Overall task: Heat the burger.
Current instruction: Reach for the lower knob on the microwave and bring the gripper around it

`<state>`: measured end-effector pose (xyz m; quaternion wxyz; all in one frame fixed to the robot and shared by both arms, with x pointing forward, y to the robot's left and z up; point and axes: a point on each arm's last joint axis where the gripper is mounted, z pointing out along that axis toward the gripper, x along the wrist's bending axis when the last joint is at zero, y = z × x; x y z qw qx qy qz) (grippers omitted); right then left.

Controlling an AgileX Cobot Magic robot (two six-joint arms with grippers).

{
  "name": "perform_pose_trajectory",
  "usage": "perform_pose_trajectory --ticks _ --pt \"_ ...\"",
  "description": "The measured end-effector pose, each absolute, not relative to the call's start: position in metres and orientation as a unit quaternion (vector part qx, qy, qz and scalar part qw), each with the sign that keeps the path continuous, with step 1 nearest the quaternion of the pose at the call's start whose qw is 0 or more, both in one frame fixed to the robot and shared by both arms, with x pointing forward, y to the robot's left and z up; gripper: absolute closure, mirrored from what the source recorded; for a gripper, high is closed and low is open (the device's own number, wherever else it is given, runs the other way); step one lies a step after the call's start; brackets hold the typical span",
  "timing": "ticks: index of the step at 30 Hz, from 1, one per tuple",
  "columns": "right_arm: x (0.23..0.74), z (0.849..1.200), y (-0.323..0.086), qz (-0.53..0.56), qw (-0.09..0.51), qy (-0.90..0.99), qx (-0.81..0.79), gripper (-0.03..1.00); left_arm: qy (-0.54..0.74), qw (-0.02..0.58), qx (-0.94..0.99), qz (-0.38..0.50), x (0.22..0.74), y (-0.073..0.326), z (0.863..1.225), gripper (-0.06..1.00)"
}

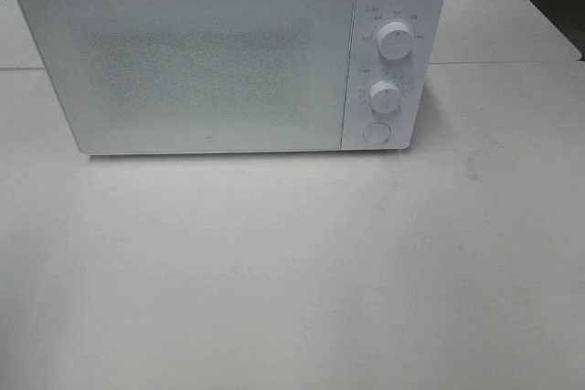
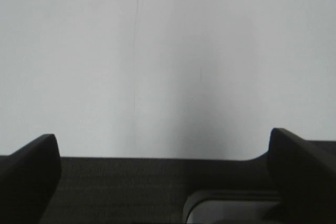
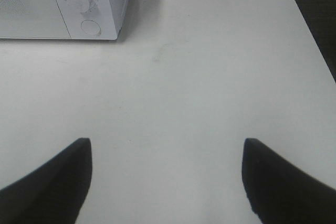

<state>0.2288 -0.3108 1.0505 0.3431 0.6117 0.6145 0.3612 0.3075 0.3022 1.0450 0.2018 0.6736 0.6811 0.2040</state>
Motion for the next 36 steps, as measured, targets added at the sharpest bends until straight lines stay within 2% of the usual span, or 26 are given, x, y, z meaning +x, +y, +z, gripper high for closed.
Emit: perform_pose_trajectory --ticks 1,4,6,20,36 --pt "0.229 1.05 -0.311 0.361 0.343 0.615 0.612 0.21 0.675 0.224 0.667 0.223 0.301 0.302 1.046 -0.05" --pt "0.229 1.05 -0.311 0.361 0.343 0.615 0.612 0.21 0.672 0.236 0.663 0.232 0.297 0.301 1.046 -0.05" --pt "0.229 1.05 -0.311 0.361 0.343 0.615 0.612 0.21 0.659 0.279 0.649 0.259 0.284 0.299 1.047 -0.05" --pt "0.229 1.05 -0.311 0.361 0.343 0.615 0.612 0.21 0.62 0.382 0.6 0.332 0.244 0.295 1.054 -0.05" --pt "0.229 1.05 -0.311 0.361 0.343 0.615 0.612 0.21 0.616 0.399 0.579 0.356 0.234 0.294 1.054 -0.05"
